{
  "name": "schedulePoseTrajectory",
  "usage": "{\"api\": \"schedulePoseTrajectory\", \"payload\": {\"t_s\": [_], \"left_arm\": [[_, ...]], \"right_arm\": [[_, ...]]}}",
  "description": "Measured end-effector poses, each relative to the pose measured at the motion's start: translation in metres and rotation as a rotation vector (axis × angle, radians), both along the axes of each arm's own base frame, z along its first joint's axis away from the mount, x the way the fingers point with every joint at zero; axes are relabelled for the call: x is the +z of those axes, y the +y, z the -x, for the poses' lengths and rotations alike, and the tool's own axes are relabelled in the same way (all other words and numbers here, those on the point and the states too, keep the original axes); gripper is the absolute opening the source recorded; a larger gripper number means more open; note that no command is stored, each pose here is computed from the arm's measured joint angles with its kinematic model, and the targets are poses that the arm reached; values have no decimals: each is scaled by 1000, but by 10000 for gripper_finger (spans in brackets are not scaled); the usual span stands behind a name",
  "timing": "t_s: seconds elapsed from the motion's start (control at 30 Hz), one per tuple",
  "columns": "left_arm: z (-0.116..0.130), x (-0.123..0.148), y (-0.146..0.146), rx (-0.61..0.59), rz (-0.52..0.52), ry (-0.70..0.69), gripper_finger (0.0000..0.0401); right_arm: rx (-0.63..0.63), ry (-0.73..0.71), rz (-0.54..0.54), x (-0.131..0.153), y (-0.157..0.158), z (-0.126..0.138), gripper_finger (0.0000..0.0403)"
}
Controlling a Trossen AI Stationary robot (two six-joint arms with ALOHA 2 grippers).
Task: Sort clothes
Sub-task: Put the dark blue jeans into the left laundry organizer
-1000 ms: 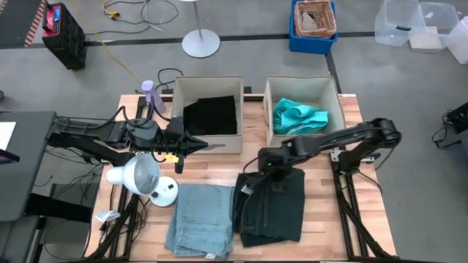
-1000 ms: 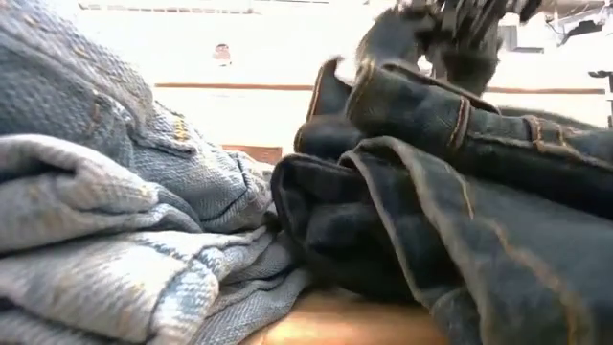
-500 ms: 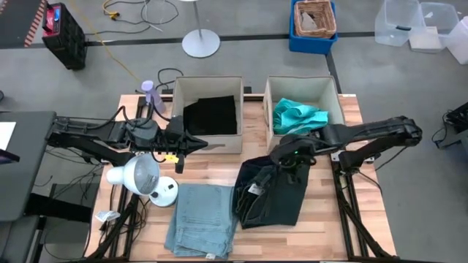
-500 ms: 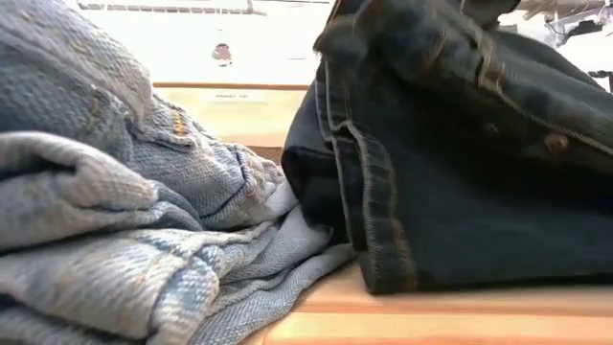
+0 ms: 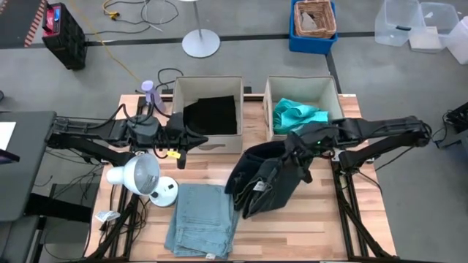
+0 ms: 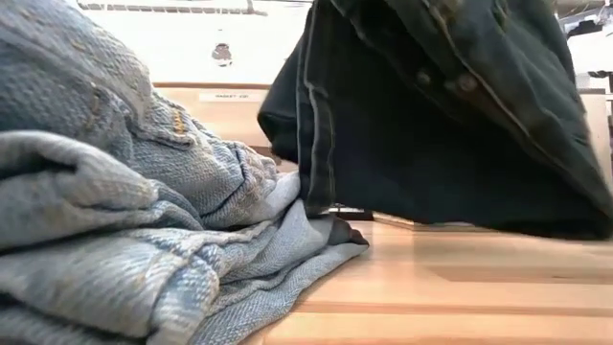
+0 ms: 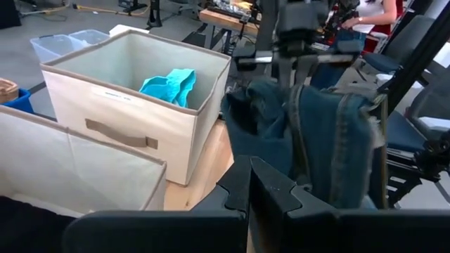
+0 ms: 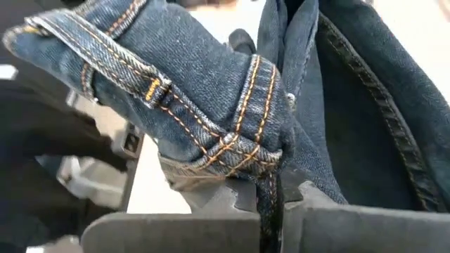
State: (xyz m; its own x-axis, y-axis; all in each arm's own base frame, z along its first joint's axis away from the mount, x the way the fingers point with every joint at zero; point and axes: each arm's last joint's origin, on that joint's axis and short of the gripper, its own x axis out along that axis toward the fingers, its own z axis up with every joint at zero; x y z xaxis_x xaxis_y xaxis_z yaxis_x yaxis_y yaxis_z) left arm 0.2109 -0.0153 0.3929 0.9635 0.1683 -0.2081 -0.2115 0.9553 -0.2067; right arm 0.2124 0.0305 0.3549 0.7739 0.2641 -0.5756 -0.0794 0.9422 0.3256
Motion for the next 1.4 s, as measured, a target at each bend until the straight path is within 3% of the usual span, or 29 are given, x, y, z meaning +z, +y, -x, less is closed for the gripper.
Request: {"api": "schedulePoseTrajectory", "payload": {"t_s": [0.33,0.47,0.63,0.87,1.23,1.4], "left_arm": [[-1,2,1,5,14,-26,2],[-2,11,0,-7,13,-111,2],[-3,29,-3,-120,-42,-290,2],[1,47,-3,-121,-109,-476,12],[15,69,-4,-177,-137,-704,99],[29,77,-3,-211,-142,-766,120]], "right_arm": [[-1,-225,32,47,-7,2,3],[-35,-343,60,71,-16,2,3],[-102,-487,115,97,-31,-7,3],[-175,-534,190,114,-55,-42,2],[-305,-581,245,133,-104,-109,2],[-359,-615,291,146,-127,-125,2]]}}
